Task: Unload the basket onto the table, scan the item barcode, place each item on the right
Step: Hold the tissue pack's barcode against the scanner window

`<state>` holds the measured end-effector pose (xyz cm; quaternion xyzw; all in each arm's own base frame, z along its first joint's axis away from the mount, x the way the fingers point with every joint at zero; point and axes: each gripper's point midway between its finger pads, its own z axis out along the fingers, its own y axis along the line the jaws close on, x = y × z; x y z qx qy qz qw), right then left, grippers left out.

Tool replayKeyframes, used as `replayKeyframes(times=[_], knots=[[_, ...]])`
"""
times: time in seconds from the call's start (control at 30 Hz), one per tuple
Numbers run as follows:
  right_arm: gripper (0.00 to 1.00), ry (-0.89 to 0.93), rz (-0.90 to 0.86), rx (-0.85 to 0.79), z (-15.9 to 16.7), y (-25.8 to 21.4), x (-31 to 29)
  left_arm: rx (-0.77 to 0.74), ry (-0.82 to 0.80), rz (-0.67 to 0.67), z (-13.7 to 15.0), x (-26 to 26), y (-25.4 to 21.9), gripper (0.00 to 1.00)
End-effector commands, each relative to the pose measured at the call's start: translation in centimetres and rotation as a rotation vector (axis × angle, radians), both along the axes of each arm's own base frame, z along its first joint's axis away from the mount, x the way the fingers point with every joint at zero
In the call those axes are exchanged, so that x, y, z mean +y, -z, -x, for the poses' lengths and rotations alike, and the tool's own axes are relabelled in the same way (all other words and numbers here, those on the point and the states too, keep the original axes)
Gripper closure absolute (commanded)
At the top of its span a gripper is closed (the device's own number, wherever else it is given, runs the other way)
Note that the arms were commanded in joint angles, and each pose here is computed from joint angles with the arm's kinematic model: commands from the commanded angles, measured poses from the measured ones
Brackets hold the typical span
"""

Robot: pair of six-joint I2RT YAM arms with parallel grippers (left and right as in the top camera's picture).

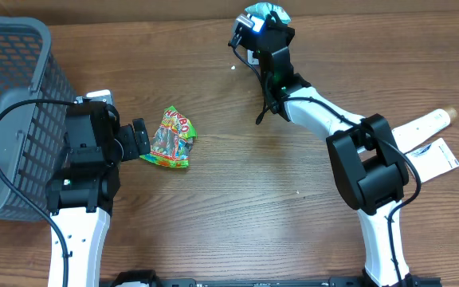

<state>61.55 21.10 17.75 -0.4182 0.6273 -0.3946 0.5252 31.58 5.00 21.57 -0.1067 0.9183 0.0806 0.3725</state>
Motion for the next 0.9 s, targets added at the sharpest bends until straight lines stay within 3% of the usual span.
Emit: replayKeyframes(times=[0.0, 0.27, 0.87], knots=[[0.96, 0.007, 0.128, -0.023, -1.07, -0.60, -1.52, -0.005, 0.000, -0.017, 0.06, 0.28, -0.33, 0.00], [0.96, 0.006, 0.238, -0.001, -1.28, -0.24, -2.33, -0.005, 0.000, -0.017, 0.06, 0.28, -0.33, 0.00], [0.96, -0.030, 0.255, 0.006, -1.34, -0.02, -1.89, -0.005, 0.000, -0.017, 0.06, 0.28, -0.33, 0.00]])
